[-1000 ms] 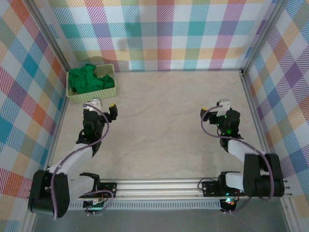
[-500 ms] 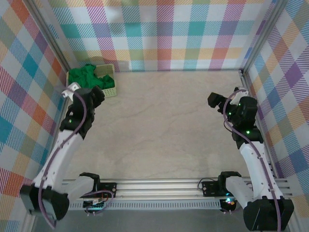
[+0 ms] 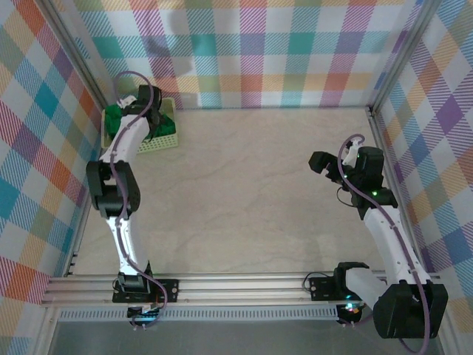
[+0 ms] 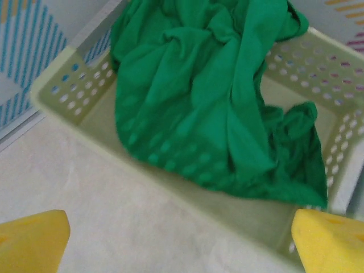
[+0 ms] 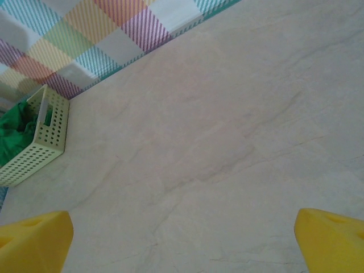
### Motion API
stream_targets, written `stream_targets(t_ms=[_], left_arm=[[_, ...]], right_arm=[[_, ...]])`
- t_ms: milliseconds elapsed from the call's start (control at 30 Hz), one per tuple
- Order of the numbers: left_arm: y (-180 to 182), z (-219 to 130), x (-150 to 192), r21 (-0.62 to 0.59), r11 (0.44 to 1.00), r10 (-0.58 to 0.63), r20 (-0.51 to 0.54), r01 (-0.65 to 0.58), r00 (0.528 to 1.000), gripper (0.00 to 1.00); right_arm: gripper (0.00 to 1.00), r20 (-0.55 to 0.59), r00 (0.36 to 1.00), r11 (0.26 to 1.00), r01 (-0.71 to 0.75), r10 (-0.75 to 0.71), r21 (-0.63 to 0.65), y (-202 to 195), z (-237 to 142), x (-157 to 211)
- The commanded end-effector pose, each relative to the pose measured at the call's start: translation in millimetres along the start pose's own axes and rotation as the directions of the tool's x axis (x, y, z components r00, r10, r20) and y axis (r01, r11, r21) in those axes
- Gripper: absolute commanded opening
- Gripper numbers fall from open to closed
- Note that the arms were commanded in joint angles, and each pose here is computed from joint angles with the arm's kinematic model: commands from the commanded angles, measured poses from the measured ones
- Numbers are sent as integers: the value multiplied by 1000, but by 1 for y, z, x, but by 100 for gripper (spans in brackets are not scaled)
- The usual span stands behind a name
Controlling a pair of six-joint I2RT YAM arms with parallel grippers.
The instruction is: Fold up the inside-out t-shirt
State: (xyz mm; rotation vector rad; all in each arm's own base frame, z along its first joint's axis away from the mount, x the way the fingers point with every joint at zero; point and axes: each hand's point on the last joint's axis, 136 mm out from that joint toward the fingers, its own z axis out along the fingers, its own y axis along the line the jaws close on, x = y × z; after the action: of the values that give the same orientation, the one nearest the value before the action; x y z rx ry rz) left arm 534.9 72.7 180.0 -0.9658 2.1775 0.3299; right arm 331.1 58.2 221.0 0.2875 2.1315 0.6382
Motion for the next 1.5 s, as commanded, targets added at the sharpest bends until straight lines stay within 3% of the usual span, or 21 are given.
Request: stream_targets(t_ms=[0,367,533,667,833,967,1167,1333,1467], left_arm=[[1,18,-7,-34,999,20,-42,-22,999,100],[-22,100,5,-30,1000,-3,-93,0,996,100],[-29,119,13,-2,1000,-10,-109,10,994,89],[-35,130,18,42,999,-19,-130,24,991,67],[-36,132,11,90,993,-62,-168,78,984,26],[-37,107,-23,137,984,-94,-128,112,987,10],[-40,42,-85,266,949,-162,-52,170,985,0],[-40,-36,-136,392,901,-209,24,183,978,0],[-35,-119,-174,519,837,-260,99,173,961,0]], right_arm=[[100,-47,999,999,-17,15,-30,1,2,14],[100,-99,994,998,-39,36,-38,-7,10,36],[100,-105,994,998,-44,39,-47,-6,12,36],[100,-111,993,998,-50,46,-40,-8,12,39],[100,-105,994,998,-47,42,-48,-4,6,38],[100,-98,995,998,-40,35,-55,-1,-3,39],[100,-108,993,999,-42,39,-22,-8,-5,47],[100,-117,991,997,-63,59,-33,-5,-9,50],[100,-101,993,997,-60,54,-57,3,-20,48]])
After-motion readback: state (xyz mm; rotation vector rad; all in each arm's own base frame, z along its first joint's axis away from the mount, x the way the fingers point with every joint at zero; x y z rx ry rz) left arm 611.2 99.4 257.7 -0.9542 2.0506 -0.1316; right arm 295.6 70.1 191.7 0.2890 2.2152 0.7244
